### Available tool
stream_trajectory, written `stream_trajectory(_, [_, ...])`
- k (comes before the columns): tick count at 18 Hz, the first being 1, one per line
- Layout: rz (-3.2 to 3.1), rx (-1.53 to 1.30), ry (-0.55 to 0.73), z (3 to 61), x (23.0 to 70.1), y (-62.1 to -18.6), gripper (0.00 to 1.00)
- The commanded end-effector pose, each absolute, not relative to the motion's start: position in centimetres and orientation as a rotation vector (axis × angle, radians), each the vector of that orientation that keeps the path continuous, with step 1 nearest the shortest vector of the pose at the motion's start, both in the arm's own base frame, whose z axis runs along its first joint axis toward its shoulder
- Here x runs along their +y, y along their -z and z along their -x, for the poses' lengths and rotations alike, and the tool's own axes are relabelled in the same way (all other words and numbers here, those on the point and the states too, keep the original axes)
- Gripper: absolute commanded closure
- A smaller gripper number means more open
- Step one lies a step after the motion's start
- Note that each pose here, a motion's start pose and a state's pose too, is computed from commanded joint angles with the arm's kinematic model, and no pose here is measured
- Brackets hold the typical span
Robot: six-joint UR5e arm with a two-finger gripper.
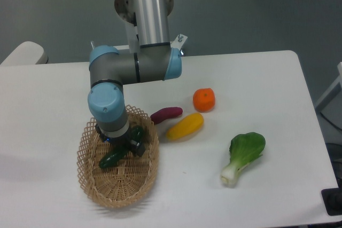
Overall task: Pick up the cucumber from the basket
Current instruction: 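Lift the grasped cucumber up out of the basket, then carry the cucumber away from the basket toward the bok choy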
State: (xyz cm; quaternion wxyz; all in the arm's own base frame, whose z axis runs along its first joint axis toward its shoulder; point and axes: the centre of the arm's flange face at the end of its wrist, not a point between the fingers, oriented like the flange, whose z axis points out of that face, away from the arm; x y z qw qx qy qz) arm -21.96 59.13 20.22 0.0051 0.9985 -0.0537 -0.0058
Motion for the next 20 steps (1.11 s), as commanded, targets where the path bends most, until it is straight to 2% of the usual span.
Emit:
stream_trajectory(1, [-3.128,-0.182,0.021,22.0,59.2,-20.4,0.66])
stream_trajectory(2, [-3.129,-0.204,0.024,22.0,59.2,-20.5,0.74])
stream_trajectory(4, [-3.133,-0.209,0.028,22.1,59.3,-20.8,0.79])
stream_trajectory(9, [-3.162,-0.204,0.06,23.1,59.8,-22.8,0.83])
stream_trajectory(13, [-3.213,-0.241,0.13,24.3,60.4,-27.0,0.83])
stream_trajectory(18, [-3.249,-0.301,0.234,30.2,57.1,-31.9,0.83])
stream_trajectory(20, [-3.233,-0.327,0.236,33.1,55.7,-33.6,0.82])
